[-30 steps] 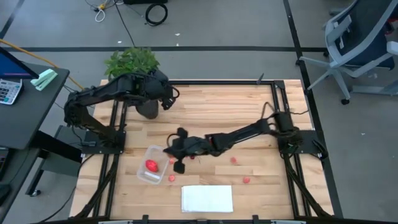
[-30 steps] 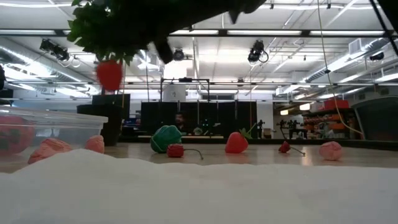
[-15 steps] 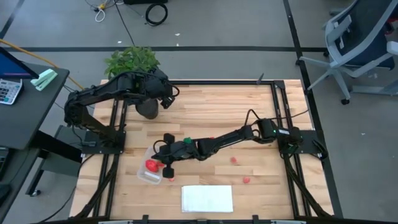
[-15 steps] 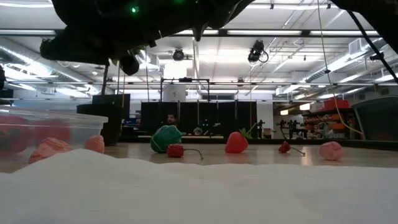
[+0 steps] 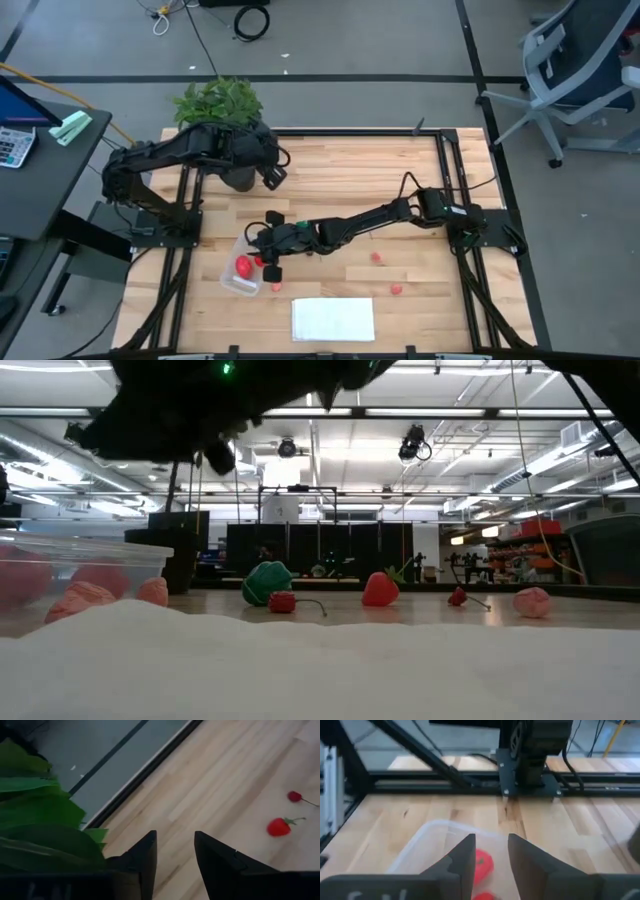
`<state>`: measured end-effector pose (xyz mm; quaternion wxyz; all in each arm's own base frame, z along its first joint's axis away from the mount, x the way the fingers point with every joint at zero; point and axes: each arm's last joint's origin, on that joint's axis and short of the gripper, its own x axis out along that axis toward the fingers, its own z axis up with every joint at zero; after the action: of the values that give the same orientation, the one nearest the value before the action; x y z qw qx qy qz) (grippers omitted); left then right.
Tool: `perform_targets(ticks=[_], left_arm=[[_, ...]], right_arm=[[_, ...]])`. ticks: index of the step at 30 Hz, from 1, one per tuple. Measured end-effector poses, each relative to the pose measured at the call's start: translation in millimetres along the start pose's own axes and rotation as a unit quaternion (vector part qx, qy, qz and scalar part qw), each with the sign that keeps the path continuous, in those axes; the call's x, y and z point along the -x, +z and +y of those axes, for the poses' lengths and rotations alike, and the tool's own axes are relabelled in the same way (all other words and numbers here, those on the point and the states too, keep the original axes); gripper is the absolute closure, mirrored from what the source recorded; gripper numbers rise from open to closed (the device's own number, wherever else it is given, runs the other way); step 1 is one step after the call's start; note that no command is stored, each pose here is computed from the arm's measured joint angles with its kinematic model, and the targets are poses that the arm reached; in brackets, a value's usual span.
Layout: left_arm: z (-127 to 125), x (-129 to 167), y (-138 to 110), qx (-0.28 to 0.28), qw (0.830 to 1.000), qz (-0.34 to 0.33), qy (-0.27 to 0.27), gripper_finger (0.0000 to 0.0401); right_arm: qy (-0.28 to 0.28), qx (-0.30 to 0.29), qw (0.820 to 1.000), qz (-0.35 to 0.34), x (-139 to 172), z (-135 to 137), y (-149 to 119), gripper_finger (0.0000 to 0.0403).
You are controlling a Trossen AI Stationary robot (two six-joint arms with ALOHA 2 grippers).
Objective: Pick and placing Produce into tupperware
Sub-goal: Put the green bell pepper into the transparent bin
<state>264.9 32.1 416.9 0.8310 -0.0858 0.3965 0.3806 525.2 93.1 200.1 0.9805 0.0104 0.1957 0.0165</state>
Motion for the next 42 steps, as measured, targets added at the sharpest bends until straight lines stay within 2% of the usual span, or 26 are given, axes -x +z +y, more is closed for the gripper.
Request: perform_targets(ticks=[3,6,12,15,19,22,25,27,31,37,39,42], left_arm=[[-4.9,3.3,-2.5,-0.009,1.000,-0.001,-0.009,0.0266],[-10.3,6.1,-5.4,-0.013,0.999,0.013,-0.042,0.0264],[-28.4,9.9,-16.1,-0.042,0.992,0.051,-0.109,0.0260],[-43.1,8.1,-21.6,-0.062,0.986,0.072,-0.133,0.0261],[-69.0,-1.8,-30.3,-0.097,0.980,0.100,-0.140,0.0259],[-91.5,-14.4,-38.2,-0.123,0.976,0.120,-0.134,0.0253],[-114.4,-31.5,-47.9,-0.133,0.971,0.154,-0.126,0.0246],[-127.5,-45.4,-53.2,-0.128,0.967,0.180,-0.124,0.0243],[-148.7,-74.8,-64.5,-0.140,0.962,0.215,-0.095,0.0245],[-164.1,-117.9,-76.5,-0.168,0.949,0.261,-0.059,0.0238],[-163.7,-123.2,-78.6,-0.176,0.941,0.281,-0.060,0.0237],[-161.9,-124.6,-77.2,-0.173,0.941,0.284,-0.062,0.0242]], right_arm=[[0.004,0.010,0.999,0.050,20.1,6.1,10.6,0.0282],[0.005,0.024,0.990,0.140,50.0,12.8,17.1,0.0286],[-0.007,0.019,0.946,0.324,129.1,32.9,24.5,0.0288],[-0.034,0.030,0.932,0.360,164.7,46.0,30.3,0.0289],[-0.111,0.041,0.928,0.353,211.0,61.4,40.8,0.0291],[-0.189,0.045,0.927,0.322,246.9,71.1,46.7,0.0291],[-0.280,0.023,0.927,0.248,282.2,77.5,52.6,0.0291],[-0.317,0.002,0.928,0.197,303.1,80.2,52.9,0.0291],[-0.331,-0.021,0.933,0.139,329.9,82.9,41.7,0.0292],[-0.340,-0.039,0.930,0.132,344.4,72.4,4.4,0.0292],[-0.347,-0.030,0.927,0.139,346.4,66.2,-8.4,0.0292],[-0.358,0.004,0.922,0.146,350.2,57.0,-24.9,0.0292]])
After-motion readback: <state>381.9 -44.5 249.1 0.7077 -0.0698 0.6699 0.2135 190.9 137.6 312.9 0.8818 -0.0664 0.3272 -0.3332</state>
